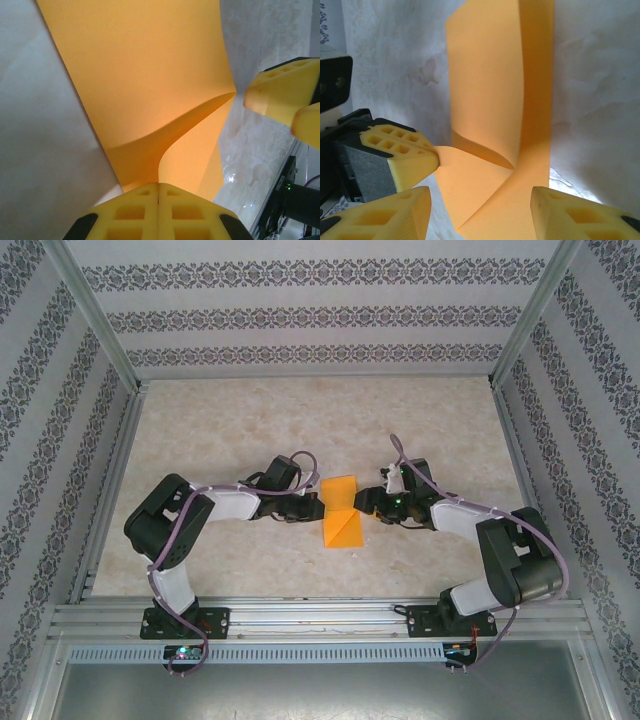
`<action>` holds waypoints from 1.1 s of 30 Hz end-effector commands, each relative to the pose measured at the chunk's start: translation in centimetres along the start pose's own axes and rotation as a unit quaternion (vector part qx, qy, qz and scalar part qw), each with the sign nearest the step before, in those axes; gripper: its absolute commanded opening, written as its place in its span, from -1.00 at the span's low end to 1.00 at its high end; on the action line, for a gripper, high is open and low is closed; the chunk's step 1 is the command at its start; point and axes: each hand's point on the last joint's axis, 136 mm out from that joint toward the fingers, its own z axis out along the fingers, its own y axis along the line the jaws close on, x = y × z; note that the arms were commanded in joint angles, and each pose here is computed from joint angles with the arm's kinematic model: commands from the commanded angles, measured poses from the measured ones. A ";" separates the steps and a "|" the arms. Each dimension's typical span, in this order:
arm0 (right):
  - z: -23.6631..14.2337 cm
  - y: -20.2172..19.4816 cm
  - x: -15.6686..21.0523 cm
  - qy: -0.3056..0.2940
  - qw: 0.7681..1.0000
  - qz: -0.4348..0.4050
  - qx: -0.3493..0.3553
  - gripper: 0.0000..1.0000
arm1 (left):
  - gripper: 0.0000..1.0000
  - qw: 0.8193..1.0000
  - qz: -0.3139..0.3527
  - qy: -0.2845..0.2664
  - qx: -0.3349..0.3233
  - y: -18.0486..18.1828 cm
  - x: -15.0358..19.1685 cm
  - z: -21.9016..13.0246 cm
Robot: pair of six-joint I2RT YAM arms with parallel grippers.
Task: Fold a paper plane with a square sheet of paper (fold left side to right side)
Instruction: Turn over the paper at the center of the table.
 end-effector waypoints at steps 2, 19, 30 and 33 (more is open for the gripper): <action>1.2 1.2 0.0 0.006 1.000 -0.009 -0.029 0.06 | -0.95 0.999 0.009 -0.035 0.009 -0.8 -1.3 -0.8; 3.5 1.7 0.2 0.022 0.999 -0.009 -0.032 -0.16 | -0.96 0.999 0.004 -0.034 -0.003 -0.1 -0.9 -0.8; 3.6 2.3 -0.2 0.019 0.999 -0.016 -0.038 -0.82 | -0.55 0.998 0.023 -0.059 -0.011 -1.1 -1.8 -2.4; 3.0 2.9 -0.9 0.005 0.999 -0.027 -0.043 -1.00 | -0.37 0.995 0.046 -0.090 -0.027 -1.9 -2.7 -4.4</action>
